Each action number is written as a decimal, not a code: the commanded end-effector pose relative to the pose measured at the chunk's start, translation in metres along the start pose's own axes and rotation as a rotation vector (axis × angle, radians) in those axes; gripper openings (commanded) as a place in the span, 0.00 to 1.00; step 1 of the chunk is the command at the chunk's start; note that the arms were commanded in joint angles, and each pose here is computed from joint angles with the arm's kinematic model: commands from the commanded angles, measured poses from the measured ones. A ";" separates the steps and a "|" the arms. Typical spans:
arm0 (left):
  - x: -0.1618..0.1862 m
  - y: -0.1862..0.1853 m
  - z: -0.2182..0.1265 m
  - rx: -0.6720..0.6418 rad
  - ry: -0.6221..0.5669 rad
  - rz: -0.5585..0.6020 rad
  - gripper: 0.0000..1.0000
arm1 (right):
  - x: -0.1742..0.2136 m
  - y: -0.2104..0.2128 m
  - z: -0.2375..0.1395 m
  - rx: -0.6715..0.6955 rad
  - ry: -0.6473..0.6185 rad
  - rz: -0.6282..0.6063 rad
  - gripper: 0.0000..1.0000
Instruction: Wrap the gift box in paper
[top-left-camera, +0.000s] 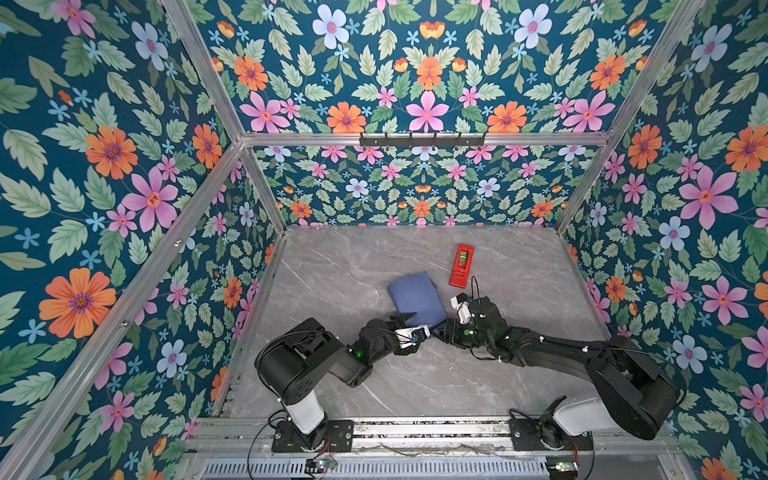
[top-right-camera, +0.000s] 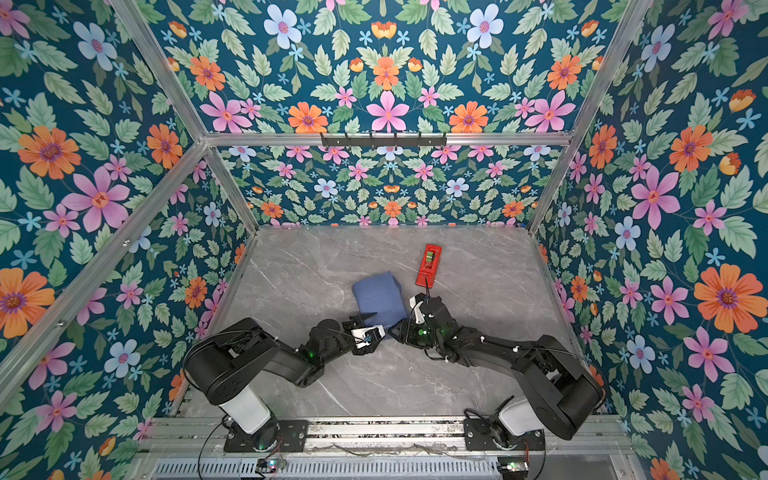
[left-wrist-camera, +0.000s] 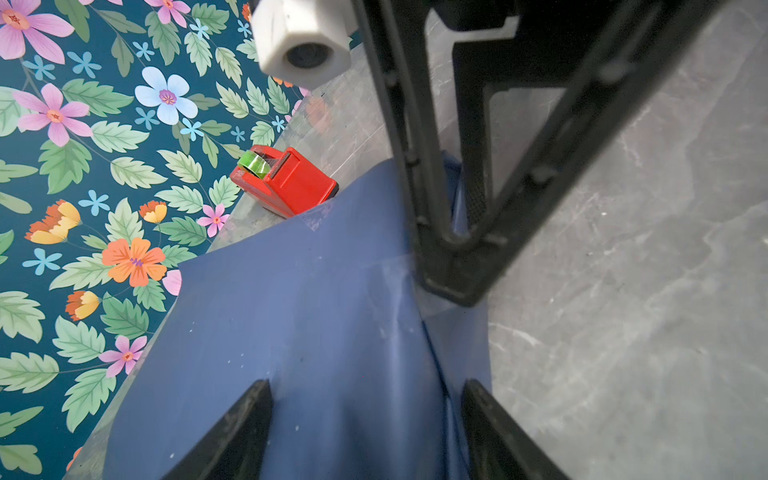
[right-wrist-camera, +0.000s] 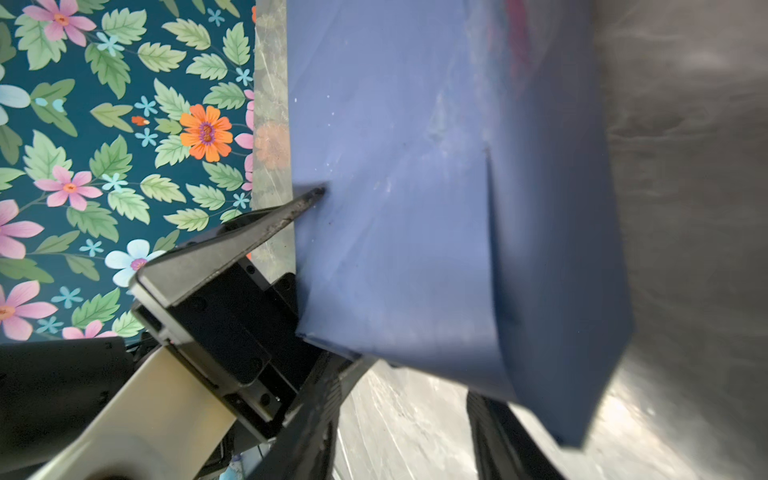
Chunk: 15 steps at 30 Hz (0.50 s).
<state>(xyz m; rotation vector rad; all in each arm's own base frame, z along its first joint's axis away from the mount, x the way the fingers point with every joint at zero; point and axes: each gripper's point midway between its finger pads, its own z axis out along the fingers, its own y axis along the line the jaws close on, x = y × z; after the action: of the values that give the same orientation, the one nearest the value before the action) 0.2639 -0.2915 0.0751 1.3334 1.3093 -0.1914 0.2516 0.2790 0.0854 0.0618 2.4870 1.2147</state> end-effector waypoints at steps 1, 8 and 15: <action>0.005 -0.006 0.000 0.028 0.017 -0.020 0.73 | 0.002 -0.007 -0.006 0.033 -0.006 -0.012 0.53; 0.004 -0.006 0.000 0.028 0.015 -0.020 0.73 | -0.003 0.009 -0.033 0.029 -0.042 -0.155 0.53; 0.004 -0.006 0.000 0.028 0.015 -0.022 0.73 | -0.004 0.051 -0.026 -0.111 -0.006 -0.235 0.33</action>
<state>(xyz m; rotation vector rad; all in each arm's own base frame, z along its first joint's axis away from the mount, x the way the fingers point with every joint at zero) 0.2639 -0.2915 0.0751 1.3336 1.3091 -0.1918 0.2414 0.2797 0.1323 -0.1745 2.3756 1.1827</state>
